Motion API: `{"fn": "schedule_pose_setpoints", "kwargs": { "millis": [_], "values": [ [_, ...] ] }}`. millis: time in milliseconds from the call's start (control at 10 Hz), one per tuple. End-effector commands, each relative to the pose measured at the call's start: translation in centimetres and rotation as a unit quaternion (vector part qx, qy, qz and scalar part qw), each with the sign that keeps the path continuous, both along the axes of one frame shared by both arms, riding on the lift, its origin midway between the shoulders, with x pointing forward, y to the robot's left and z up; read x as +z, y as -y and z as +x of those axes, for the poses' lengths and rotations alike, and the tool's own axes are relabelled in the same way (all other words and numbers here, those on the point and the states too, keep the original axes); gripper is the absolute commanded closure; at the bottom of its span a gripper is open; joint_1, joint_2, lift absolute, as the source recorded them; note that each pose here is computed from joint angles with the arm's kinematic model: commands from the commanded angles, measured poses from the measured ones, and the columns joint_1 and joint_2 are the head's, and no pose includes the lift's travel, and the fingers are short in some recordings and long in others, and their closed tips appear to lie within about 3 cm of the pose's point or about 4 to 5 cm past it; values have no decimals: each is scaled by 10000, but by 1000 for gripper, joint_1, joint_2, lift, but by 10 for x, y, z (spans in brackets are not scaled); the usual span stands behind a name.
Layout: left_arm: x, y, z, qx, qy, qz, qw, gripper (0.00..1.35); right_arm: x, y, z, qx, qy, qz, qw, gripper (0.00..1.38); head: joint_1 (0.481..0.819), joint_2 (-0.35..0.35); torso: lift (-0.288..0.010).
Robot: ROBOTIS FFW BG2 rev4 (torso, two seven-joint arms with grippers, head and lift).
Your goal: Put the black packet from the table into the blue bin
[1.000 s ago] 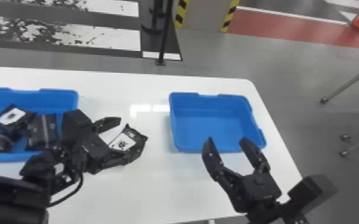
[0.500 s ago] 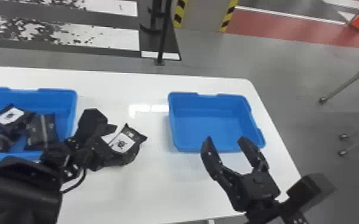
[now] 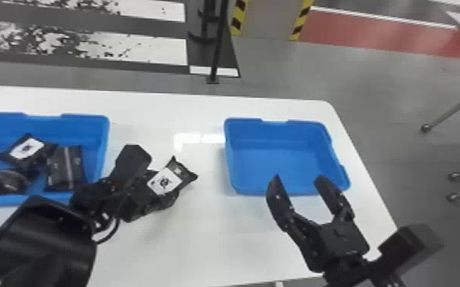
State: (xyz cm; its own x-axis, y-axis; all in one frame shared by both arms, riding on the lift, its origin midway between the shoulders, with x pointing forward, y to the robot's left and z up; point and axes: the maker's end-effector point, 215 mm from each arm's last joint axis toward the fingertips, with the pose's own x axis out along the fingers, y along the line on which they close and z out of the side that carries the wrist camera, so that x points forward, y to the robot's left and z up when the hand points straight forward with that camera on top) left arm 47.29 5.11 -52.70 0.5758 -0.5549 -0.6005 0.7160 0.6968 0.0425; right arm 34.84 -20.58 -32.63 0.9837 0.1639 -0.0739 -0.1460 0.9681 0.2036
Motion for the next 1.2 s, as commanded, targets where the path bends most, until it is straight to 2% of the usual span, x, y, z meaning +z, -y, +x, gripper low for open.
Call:
{"fn": "schedule_pose_setpoints", "kwargs": {
  "millis": [0,100,300,500,700,800,1000,1100],
  "values": [
    [15,7,9,-148,312,-25,9994,1227,-2,0,-1,0,-30,13,10000,154,695,-210,-110],
    [25,18,11,-329,474,-45,9983,1210,-2,0,-1,-2,-18,13,10000,154,695,-213,-110],
    [33,27,11,-435,539,-194,9974,1210,-3,-1,0,6,-30,21,10000,154,695,-236,-110],
    [70,24,21,-425,808,-428,9949,1210,-2,-1,-1,5,-30,31,10000,154,695,-242,-110],
    [108,-32,45,75,1118,-407,9929,1210,-3,-1,-2,7,-42,21,10000,154,695,-222,-110],
    [111,-77,58,447,1180,-232,9917,1210,-3,-1,-2,7,-42,21,10000,154,695,-202,-110],
    [113,-179,73,1253,1320,341,9827,1210,-3,-1,-2,5,-42,31,10000,154,695,-79,-110],
    [109,-216,71,1537,1306,568,9778,1210,-3,-1,-2,5,-42,31,10000,154,695,-7,-110]
  ]
}}
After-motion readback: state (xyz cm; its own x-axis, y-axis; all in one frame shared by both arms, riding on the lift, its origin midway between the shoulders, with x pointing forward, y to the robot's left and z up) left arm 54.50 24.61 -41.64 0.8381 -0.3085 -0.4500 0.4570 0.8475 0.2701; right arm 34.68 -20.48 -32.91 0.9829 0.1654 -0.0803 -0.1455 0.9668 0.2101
